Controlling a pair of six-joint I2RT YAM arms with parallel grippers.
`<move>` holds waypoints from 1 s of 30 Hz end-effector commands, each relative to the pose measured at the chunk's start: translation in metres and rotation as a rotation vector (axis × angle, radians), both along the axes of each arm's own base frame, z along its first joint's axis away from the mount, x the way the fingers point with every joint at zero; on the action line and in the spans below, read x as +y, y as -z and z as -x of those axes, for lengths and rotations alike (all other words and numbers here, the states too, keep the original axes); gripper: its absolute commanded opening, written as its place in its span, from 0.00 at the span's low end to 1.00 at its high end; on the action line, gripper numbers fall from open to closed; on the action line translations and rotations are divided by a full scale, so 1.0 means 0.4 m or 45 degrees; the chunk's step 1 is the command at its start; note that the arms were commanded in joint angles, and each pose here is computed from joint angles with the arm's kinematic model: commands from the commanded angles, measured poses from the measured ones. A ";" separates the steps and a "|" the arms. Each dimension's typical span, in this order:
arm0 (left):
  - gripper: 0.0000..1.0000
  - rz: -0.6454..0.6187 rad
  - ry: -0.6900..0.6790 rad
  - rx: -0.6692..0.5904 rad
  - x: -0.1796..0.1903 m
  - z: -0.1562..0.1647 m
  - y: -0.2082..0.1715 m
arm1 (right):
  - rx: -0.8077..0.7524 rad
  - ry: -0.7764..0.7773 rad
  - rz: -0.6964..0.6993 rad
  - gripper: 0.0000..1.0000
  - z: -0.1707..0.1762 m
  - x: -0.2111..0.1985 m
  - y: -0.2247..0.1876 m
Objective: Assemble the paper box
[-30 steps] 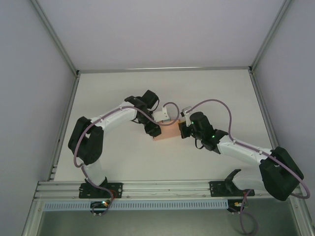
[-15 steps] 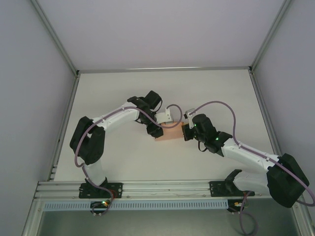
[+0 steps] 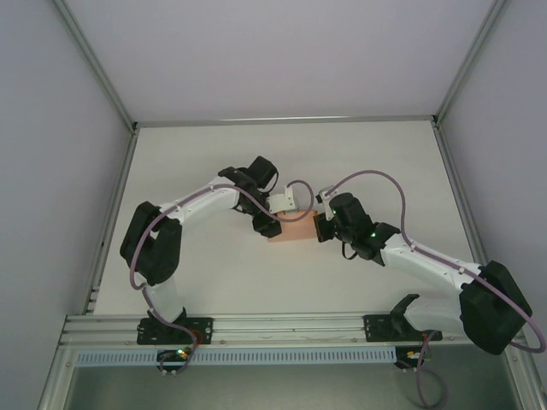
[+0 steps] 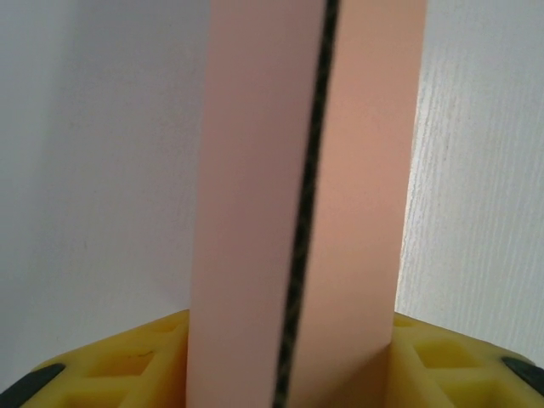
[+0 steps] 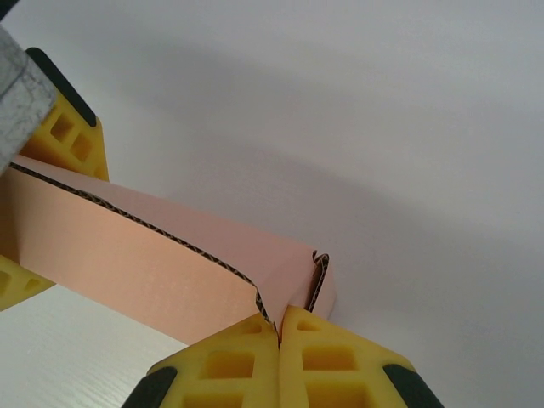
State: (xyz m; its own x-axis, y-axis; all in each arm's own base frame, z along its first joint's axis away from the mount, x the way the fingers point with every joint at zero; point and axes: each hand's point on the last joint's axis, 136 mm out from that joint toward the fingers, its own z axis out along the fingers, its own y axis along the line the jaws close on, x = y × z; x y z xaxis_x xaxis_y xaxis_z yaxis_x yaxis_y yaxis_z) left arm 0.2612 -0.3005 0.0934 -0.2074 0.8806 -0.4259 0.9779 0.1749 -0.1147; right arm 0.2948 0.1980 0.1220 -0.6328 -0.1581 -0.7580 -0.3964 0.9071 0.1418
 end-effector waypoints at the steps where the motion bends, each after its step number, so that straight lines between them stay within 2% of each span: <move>1: 0.53 0.029 -0.091 -0.091 0.006 -0.056 -0.025 | 0.280 -0.057 0.078 0.00 0.107 -0.016 0.155; 7: 0.69 0.085 -0.143 -0.115 -0.008 -0.063 -0.069 | 0.306 -0.042 0.102 0.00 0.101 -0.008 0.178; 9: 0.71 0.098 -0.159 -0.123 -0.009 -0.061 -0.082 | 0.305 -0.030 0.127 0.00 0.097 -0.009 0.178; 13: 0.81 0.101 -0.191 -0.164 0.005 -0.053 -0.111 | 0.291 0.019 0.122 0.00 0.084 -0.012 0.160; 16: 0.84 0.080 -0.256 -0.207 0.032 -0.052 -0.135 | 0.301 0.053 0.128 0.00 0.079 -0.016 0.154; 25: 0.72 0.013 -0.476 -0.201 0.145 0.000 -0.152 | 0.325 0.094 0.158 0.00 0.077 -0.015 0.139; 30: 0.56 -0.005 -0.569 -0.249 0.167 -0.018 -0.144 | 0.335 0.093 0.161 0.00 0.074 -0.001 0.132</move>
